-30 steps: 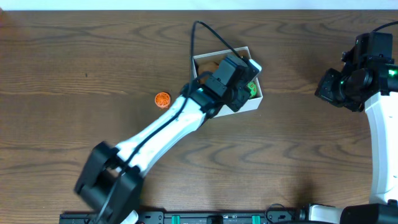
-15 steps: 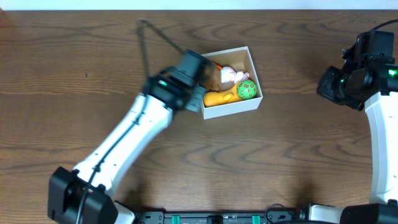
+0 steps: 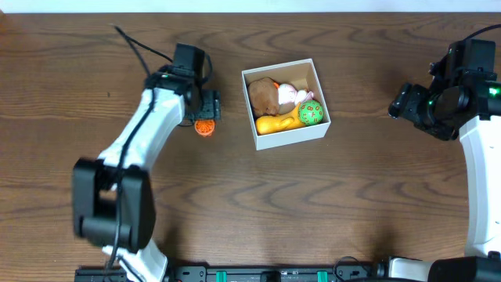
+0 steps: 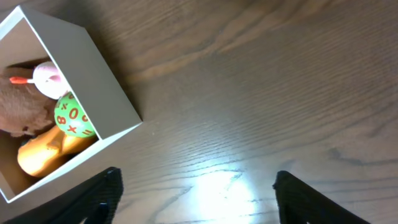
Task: Pack container
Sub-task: 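Move the left gripper left to the orange ball and grasp it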
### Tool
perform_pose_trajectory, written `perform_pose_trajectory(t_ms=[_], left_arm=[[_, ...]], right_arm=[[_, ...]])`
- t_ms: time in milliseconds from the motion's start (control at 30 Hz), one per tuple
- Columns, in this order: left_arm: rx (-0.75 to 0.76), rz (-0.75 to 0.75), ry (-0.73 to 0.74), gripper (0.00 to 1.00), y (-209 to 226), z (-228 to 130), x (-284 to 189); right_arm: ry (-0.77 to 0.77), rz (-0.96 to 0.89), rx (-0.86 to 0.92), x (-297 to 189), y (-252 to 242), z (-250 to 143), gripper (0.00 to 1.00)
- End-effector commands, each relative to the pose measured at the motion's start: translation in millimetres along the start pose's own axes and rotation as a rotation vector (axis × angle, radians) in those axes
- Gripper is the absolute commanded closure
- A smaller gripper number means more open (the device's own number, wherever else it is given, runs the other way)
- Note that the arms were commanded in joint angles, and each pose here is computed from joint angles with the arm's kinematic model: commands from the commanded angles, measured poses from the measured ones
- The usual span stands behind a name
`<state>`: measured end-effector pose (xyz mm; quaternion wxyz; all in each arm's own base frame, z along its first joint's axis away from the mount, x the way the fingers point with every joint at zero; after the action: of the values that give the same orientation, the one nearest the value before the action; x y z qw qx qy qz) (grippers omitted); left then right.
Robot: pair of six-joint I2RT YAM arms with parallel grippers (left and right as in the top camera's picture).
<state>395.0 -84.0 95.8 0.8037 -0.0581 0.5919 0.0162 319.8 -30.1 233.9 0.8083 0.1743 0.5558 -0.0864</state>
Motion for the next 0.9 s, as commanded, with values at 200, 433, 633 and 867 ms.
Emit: perform_pose_trajectory(t_ms=[200,433,633,867], left_arm=[[0.001,-0.011,0.077,0.18,-0.4,-11.4,40.4],[0.002,0.008,0.135,0.18,2.8,-22.3,59.9],[0.002,0.019,0.167,0.18,4.6,-28.7,69.3],[0.002,0.023,0.179,0.28,5.6,-31.1,69.8]], right_arm=[[0.006,-0.002,-0.025,-0.6,-1.2,-1.6,0.15],[0.001,-0.001,-0.026,-0.6,-0.9,-0.6,0.17],[0.001,-0.001,-0.026,-0.6,-0.9,-0.6,0.18],[0.001,-0.001,-0.026,-0.6,-0.9,-0.6,0.19]])
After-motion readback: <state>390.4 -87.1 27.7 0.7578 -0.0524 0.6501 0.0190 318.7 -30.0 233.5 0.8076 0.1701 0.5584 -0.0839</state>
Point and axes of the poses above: each gripper's point midway between its finger pads, its own x axis out along the fingers, its own y axis along the line the jaws close on, z = x × y, the point moved 3 cm from there along -x, back along the fingers, and after that the axes turned 4 degrees about -x, right-handed, at the moved point
